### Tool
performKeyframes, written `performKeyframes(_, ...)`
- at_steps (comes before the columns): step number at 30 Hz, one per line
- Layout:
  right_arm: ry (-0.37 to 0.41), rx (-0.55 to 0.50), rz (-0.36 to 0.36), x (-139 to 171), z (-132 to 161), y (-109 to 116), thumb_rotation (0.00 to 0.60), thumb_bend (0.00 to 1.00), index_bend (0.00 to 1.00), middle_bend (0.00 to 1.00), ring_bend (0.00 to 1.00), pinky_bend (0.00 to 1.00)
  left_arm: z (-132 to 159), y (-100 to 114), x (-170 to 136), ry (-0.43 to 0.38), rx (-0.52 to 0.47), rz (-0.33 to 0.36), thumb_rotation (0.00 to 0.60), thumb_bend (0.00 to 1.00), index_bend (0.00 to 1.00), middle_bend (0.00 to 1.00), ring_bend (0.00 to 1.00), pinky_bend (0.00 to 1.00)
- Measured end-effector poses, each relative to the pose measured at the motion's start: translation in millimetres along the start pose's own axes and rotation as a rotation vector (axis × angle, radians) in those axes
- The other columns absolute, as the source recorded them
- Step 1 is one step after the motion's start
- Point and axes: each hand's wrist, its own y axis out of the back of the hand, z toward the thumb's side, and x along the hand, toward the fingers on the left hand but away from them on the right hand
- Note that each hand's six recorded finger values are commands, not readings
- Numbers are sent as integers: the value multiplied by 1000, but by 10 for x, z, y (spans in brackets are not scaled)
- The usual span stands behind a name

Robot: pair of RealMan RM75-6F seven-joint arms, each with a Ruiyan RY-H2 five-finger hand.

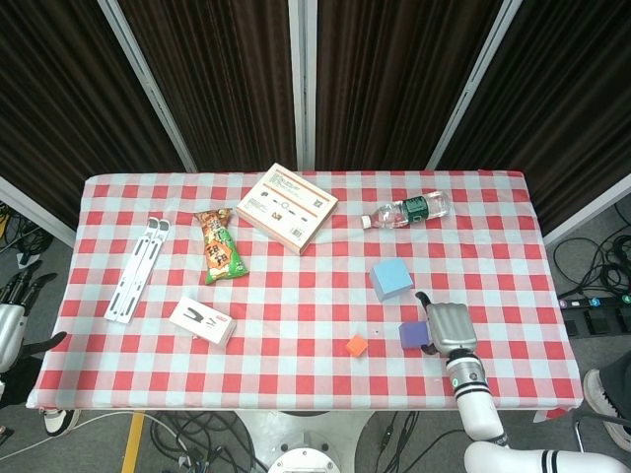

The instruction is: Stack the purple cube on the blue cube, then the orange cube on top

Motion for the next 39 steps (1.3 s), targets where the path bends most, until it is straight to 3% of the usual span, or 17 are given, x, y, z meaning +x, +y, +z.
performKeyframes(8, 8, -3, 36, 34, 52, -91, 600, 40, 316, 1000, 1000, 1000, -22, 3, -4, 4, -1, -1, 600, 52, 216, 143, 133, 271)
performKeyframes(15, 13, -5, 45, -9, 125, -119, 600, 45, 331, 1000, 1000, 1000, -36, -4, -8, 6, -2, -2, 600, 51, 216, 143, 133, 271)
performKeyframes(26, 8, 1, 14, -19, 151, -72, 600, 86, 468, 1000, 1000, 1000, -29, 2, -7, 2, -4, -1, 600, 51, 216, 143, 133, 271)
performKeyframes(33, 9, 2, 11, -19, 160, -50, 600, 104, 498, 1000, 1000, 1000, -36, 11, -4, 5, -3, -2, 600, 52, 216, 143, 133, 270)
performKeyframes(39, 25, -11, -17, 25, 183, 131, 600, 100, 498, 1000, 1000, 1000, -40, 22, 1, 8, -7, 0, 600, 51, 216, 143, 133, 271)
